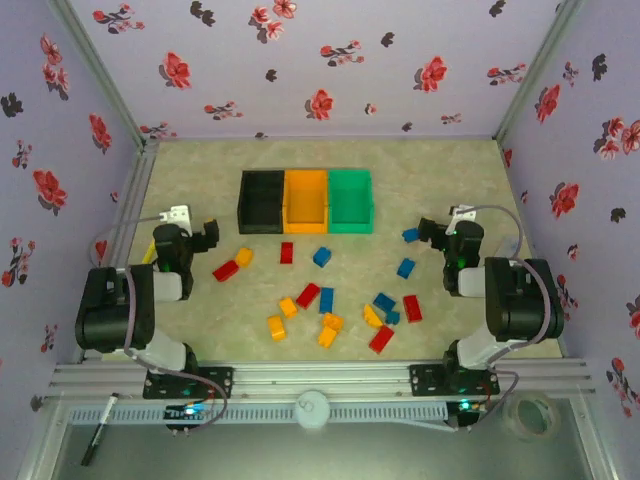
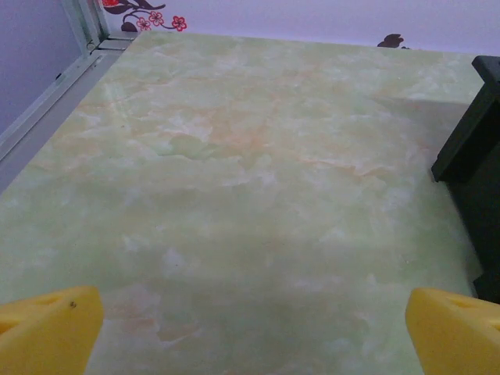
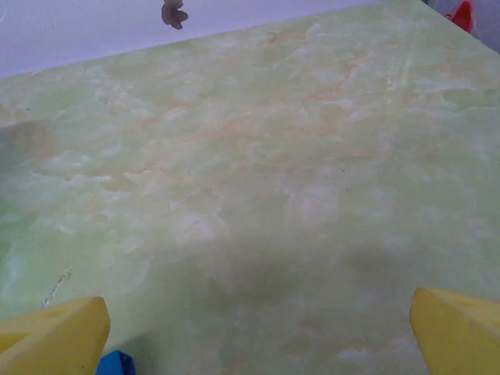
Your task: Sort the legos into containers by color
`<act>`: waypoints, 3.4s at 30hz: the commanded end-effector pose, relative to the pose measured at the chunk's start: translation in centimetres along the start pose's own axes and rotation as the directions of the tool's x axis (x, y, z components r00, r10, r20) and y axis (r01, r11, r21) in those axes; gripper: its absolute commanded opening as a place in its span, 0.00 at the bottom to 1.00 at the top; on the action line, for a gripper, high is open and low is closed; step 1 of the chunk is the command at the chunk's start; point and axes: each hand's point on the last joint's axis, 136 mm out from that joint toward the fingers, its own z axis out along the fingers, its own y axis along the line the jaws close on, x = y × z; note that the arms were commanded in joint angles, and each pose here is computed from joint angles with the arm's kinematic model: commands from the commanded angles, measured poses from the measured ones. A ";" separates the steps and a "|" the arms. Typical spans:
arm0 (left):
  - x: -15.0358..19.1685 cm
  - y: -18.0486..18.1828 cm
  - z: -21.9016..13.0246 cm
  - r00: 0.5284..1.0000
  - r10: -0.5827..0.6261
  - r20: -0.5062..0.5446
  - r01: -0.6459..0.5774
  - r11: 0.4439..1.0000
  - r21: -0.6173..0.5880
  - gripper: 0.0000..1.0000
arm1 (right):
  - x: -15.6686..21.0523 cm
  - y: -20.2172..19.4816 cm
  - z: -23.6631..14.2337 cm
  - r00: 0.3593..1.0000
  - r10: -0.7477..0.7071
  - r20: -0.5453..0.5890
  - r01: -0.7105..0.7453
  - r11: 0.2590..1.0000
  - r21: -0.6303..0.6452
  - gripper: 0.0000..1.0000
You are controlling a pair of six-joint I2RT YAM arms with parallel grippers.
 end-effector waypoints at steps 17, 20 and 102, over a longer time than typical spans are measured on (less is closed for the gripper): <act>-0.6 -0.4 0.3 0.999 0.030 0.011 -0.031 0.999 0.014 1.00 | -1.0 0.2 0.0 0.999 -0.010 0.033 0.010 1.000 0.001 0.99; -0.6 -0.4 0.3 0.999 0.030 0.013 -0.031 0.999 0.014 1.00 | -1.0 0.2 0.0 0.999 -0.009 0.033 0.009 1.000 0.001 0.99; 6.8 -14.5 -6.0 0.519 0.270 -0.811 -0.217 0.959 0.180 0.69 | -8.4 14.3 -14.7 0.944 -0.119 -0.307 0.078 0.987 -0.144 0.75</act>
